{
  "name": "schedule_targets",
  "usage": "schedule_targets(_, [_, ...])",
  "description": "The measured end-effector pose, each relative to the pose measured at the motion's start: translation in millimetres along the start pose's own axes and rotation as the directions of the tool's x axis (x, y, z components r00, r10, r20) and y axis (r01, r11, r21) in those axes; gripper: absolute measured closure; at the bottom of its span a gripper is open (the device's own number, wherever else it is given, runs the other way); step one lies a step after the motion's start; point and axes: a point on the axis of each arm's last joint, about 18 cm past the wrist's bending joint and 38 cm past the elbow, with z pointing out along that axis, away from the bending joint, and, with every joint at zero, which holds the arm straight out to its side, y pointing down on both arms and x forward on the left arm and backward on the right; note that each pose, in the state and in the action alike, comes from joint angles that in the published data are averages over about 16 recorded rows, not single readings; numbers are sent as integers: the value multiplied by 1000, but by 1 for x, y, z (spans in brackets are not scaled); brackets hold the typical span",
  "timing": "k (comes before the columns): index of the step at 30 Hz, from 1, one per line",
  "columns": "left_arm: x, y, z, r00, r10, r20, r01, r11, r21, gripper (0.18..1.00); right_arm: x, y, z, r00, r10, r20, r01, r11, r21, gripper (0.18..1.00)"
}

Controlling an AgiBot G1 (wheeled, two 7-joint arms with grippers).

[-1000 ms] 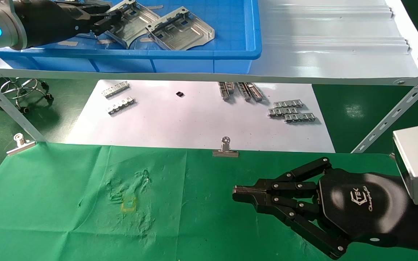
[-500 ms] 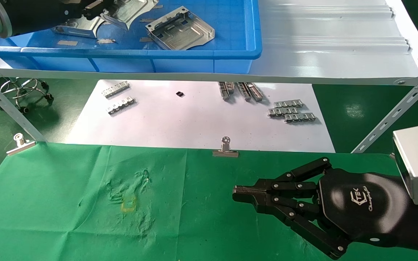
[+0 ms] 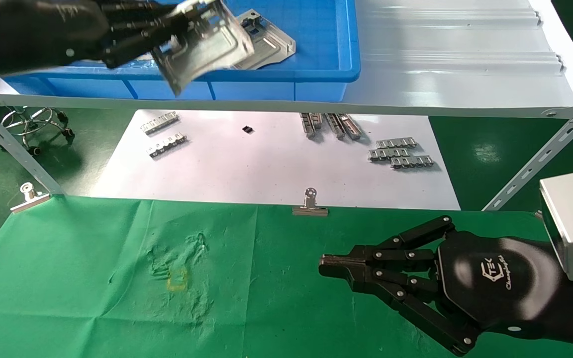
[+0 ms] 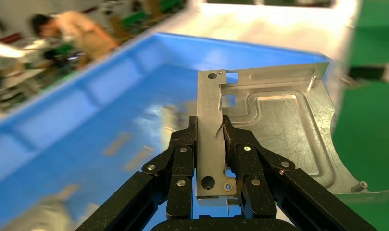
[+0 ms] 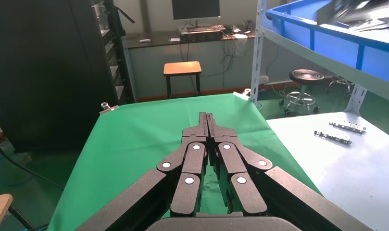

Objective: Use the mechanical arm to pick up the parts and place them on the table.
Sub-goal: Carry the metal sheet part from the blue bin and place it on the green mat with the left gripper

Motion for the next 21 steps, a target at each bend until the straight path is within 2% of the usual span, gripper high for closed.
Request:
schedule_targets(6, [25, 11, -23, 987, 111, -117, -111, 994, 6, 910, 0, 0, 0, 1000, 0, 0, 0, 1000, 0, 987])
schedule_targets(12, [53, 33, -45, 956, 201, -214, -210, 978, -16, 910, 0, 0, 0, 1000, 0, 0, 0, 1000, 0, 987])
schedule_targets(16, [79, 55, -56, 931, 220, -291, -241, 970, -38, 910, 0, 0, 0, 1000, 0, 0, 0, 1000, 0, 987])
schedule_targets(21, [115, 83, -67, 901, 199, -386, -241, 968, -63, 910, 0, 0, 0, 1000, 0, 0, 0, 1000, 0, 987])
